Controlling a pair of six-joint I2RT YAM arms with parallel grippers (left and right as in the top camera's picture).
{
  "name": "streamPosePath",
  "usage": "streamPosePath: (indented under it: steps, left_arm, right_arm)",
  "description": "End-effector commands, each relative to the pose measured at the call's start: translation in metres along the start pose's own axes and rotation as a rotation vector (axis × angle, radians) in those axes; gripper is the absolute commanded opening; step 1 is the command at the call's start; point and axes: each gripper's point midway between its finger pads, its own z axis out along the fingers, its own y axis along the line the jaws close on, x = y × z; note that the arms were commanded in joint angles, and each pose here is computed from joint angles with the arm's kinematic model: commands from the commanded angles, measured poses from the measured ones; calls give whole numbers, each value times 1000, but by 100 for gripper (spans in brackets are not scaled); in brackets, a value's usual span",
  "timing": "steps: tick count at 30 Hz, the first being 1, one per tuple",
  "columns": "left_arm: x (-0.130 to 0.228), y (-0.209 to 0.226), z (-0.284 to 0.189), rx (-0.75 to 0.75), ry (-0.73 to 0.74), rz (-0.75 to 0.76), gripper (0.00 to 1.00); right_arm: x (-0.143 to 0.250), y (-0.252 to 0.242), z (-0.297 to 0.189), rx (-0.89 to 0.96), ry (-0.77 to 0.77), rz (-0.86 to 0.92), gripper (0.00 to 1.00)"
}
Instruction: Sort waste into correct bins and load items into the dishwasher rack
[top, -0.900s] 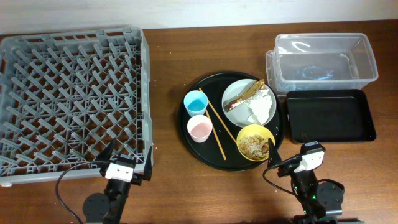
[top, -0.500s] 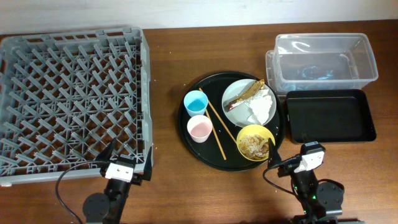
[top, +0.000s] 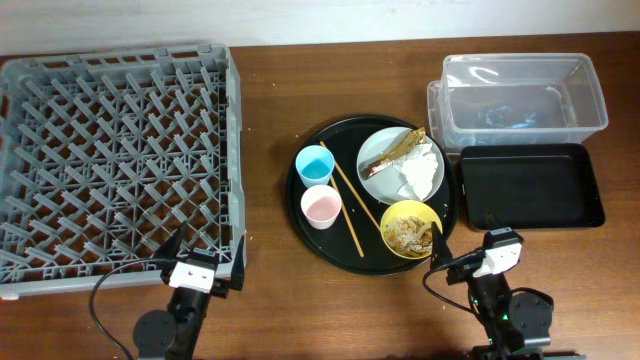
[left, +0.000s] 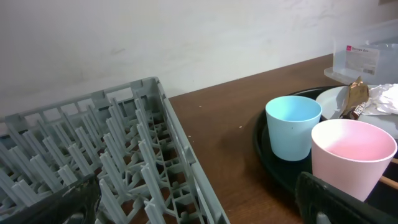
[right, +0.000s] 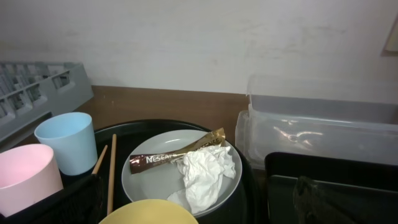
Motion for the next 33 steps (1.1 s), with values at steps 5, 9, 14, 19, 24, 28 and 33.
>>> streamPosePath:
  steps: [5,9,14,19,24,28,33]
  left_arm:
    - [3,0,0,-2,6,-10,99]
    - [-15,-17,-2,107,-60,2,99]
    - [-74,-14,-21,118,-87,33,99]
    - [-117,-6,-23,125,-48,45,99]
    - [-133,3,3,162,128,13,99]
    - [-126,13,27,162,300,-29,99]
    - [-106,26,46,110,401,-37,99]
  right_arm:
    - [-6,21,-1,-117,-33,-14,98]
    - [-28,40,-7,-229,-108,-38,98]
    - [-81,44,-17,-239,-146,-60,98]
    - [-111,43,-7,-238,1,-19,98]
    - [-137,38,24,-235,306,69,98]
    - [-139,35,51,-232,598,154,99]
    - [-110,48,111,-322,765,366,98]
